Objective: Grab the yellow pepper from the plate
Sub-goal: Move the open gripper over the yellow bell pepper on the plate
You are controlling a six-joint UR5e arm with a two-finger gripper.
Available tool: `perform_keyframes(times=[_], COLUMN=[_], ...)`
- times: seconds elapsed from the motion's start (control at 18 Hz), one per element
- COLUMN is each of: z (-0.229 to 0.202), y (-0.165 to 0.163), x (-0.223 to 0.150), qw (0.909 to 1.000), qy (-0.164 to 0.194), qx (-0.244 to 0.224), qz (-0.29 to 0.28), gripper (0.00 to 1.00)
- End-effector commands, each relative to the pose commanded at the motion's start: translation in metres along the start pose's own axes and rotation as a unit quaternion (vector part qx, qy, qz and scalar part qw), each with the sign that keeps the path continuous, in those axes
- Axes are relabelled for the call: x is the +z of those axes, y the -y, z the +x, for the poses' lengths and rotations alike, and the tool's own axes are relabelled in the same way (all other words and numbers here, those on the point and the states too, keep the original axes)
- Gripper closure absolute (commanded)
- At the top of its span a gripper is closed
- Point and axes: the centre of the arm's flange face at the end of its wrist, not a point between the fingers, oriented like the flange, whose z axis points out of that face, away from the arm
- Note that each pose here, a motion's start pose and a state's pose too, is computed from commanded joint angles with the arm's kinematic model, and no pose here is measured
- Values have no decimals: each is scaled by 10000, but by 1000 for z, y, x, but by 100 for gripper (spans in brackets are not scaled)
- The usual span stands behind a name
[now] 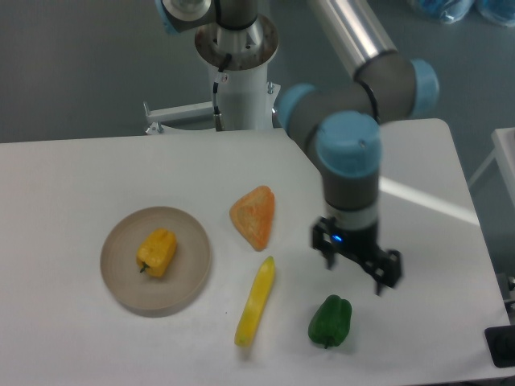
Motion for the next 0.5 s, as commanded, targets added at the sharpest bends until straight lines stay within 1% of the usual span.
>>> perform_keyframes(times=[0.11, 0.22, 0.28, 0.39, 0.5], z=[37, 72, 89, 124, 148], y=[3, -1, -3, -2, -3], x=[-4, 5, 11, 28, 45], qw=[9991, 9970, 9961, 9958, 9952], qy=[-318, -619, -727, -843, -873], qx=[-211, -453, -486, -363, -433], qz=[157, 123, 77, 2, 5], gripper=[0, 0, 0, 0, 0])
